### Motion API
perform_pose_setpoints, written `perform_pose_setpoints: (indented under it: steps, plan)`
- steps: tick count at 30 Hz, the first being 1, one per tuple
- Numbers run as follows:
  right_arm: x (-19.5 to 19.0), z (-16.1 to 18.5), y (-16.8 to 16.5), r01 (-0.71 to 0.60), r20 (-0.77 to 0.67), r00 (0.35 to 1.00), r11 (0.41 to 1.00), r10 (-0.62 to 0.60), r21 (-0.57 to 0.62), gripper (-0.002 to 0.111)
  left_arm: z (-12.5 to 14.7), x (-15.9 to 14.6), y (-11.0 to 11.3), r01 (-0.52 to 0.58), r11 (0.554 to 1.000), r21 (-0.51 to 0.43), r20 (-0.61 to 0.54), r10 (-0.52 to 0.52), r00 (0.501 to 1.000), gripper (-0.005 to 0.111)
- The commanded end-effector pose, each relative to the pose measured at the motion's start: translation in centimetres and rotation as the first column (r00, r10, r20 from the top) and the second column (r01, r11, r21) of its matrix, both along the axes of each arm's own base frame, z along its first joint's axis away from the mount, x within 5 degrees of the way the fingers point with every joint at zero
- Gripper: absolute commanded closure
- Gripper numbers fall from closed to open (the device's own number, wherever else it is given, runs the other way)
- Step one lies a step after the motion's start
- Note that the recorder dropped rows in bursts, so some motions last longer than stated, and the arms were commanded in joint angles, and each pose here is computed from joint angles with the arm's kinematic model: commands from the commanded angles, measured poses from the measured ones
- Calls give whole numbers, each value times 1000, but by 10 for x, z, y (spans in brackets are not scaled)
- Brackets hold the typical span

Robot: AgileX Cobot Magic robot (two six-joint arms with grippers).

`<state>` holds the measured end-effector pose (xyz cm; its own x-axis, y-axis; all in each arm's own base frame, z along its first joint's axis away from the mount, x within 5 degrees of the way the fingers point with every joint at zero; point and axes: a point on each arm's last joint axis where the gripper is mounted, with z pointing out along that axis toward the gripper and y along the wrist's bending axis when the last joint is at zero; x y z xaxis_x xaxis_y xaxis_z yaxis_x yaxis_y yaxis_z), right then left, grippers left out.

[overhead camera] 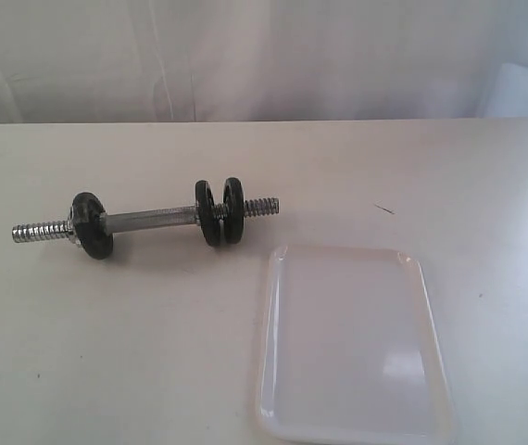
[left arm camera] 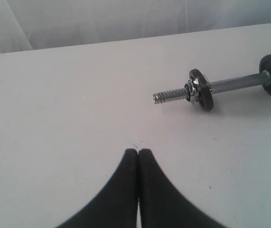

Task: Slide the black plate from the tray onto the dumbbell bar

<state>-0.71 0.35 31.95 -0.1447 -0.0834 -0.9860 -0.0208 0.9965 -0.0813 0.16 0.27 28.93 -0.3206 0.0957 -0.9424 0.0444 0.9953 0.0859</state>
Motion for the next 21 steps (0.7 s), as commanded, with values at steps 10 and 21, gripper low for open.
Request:
perform_pose_setpoints:
  steps: [10,21]
  plan:
    - [40,-44,-3,20,153,988,1000,-20,5,108,-63,44,-5,24,998,-61,161,-14,987,107]
    - [54,-75,-4,28,168,985,1000,-28,-1,108,-115,53,-5,20,999,-34,60,-18,998,107]
